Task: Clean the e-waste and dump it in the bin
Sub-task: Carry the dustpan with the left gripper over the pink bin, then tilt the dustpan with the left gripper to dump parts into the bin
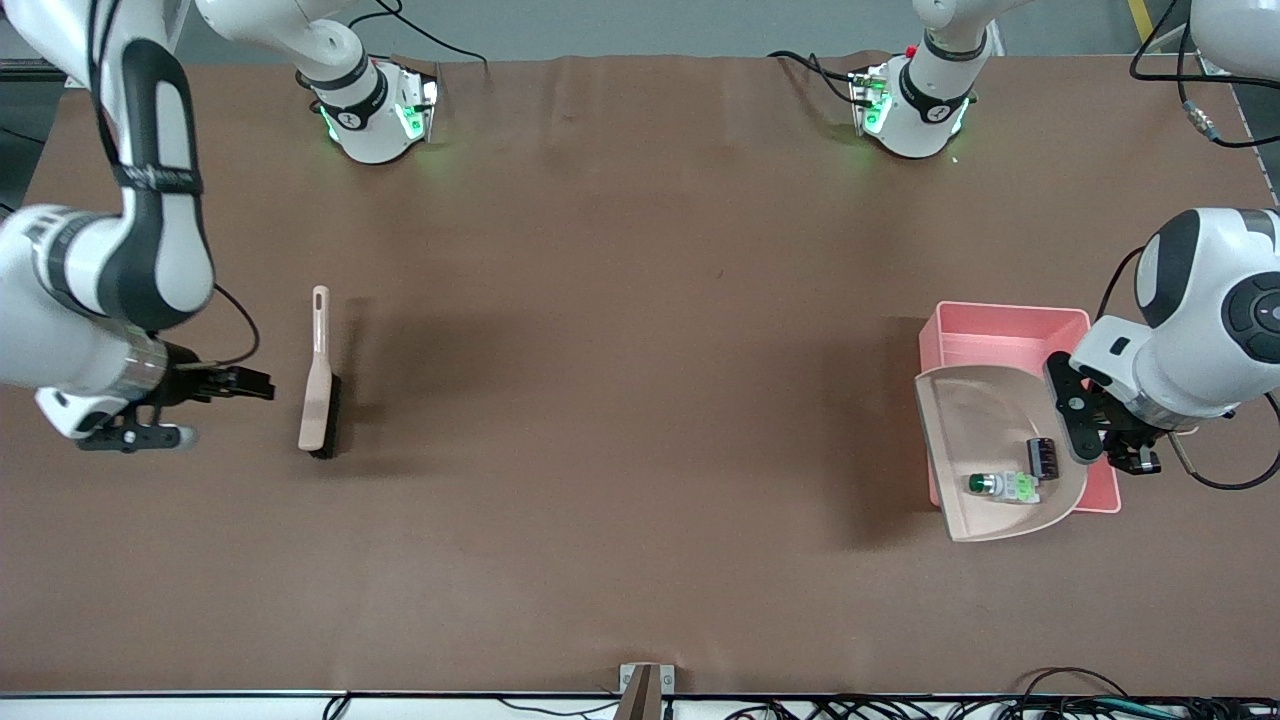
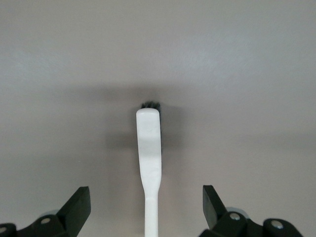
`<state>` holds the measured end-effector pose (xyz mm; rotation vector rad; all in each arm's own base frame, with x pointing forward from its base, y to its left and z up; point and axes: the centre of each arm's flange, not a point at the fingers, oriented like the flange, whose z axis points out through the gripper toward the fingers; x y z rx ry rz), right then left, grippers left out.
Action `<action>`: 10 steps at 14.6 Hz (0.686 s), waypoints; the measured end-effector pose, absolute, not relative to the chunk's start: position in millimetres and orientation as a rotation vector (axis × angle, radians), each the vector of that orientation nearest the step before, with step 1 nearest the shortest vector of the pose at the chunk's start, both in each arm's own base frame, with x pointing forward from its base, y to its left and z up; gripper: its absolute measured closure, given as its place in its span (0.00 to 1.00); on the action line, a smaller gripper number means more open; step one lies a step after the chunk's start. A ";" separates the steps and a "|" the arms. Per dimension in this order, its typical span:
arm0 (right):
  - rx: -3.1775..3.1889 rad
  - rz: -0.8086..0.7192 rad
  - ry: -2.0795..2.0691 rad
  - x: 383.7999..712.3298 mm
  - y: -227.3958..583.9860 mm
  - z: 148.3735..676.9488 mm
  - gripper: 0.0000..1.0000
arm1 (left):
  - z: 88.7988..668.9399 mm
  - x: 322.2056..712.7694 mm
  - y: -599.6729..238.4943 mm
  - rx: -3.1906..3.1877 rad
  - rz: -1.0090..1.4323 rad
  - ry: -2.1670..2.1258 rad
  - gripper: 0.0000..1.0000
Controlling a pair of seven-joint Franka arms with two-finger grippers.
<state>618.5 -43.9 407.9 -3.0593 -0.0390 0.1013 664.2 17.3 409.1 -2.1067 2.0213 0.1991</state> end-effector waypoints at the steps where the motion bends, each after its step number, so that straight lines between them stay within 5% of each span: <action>1: -3.046 0.078 -0.049 613.7 -45.7 427.5 0.00 | 408.0 661.6 32.7 -2.084 0.198 2.035 0.67; 10: -3.056 -0.034 -0.052 581.4 -61.1 541.4 0.00 | 373.4 618.5 174.9 -2.047 0.275 2.079 0.67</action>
